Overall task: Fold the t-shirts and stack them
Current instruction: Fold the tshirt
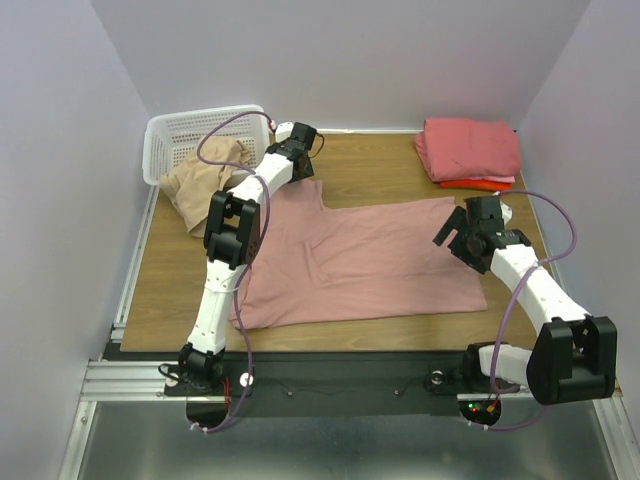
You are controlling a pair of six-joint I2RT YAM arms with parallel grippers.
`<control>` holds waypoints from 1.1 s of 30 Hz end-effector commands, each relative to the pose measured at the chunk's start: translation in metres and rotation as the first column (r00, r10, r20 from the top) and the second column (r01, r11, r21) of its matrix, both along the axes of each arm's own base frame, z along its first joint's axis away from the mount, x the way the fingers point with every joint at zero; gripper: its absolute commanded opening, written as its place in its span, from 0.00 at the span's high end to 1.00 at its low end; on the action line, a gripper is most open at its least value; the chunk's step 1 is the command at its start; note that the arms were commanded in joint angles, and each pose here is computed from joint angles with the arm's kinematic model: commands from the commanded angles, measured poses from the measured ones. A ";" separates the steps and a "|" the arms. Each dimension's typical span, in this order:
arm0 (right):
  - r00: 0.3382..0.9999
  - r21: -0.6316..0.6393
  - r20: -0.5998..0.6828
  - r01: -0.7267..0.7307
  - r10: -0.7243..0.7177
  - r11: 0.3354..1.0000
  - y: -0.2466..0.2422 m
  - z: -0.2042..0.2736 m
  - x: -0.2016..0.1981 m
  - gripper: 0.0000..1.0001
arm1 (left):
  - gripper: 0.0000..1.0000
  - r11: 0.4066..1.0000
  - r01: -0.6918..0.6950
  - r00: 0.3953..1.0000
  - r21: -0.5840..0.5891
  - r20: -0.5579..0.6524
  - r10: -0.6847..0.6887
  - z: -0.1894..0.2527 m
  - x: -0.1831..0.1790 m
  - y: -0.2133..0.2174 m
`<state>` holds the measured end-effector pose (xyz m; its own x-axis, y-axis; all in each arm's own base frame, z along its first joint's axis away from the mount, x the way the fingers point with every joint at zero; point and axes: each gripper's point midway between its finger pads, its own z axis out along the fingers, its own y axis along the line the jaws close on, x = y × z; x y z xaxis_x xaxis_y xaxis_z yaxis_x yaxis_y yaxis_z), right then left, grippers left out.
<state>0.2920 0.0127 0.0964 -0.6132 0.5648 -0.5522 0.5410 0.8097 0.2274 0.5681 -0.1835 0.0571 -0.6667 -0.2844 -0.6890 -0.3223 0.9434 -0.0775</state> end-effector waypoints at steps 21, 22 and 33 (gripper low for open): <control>0.997 -0.026 0.053 0.056 -0.055 0.998 -0.008 0.009 0.027 0.00 | 0.63 0.998 -0.057 0.994 -0.011 -0.097 0.056 -0.044 -0.017 0.005; 0.997 -0.023 0.055 0.056 -0.055 0.998 -0.007 0.009 0.029 0.00 | 0.68 0.998 -0.056 0.994 -0.014 -0.098 0.054 -0.044 -0.017 0.005; 0.977 -0.073 0.188 0.115 -0.099 0.991 -0.017 0.052 0.110 0.00 | 1.00 0.999 -0.043 0.996 -0.023 -0.075 0.041 -0.023 -0.023 0.008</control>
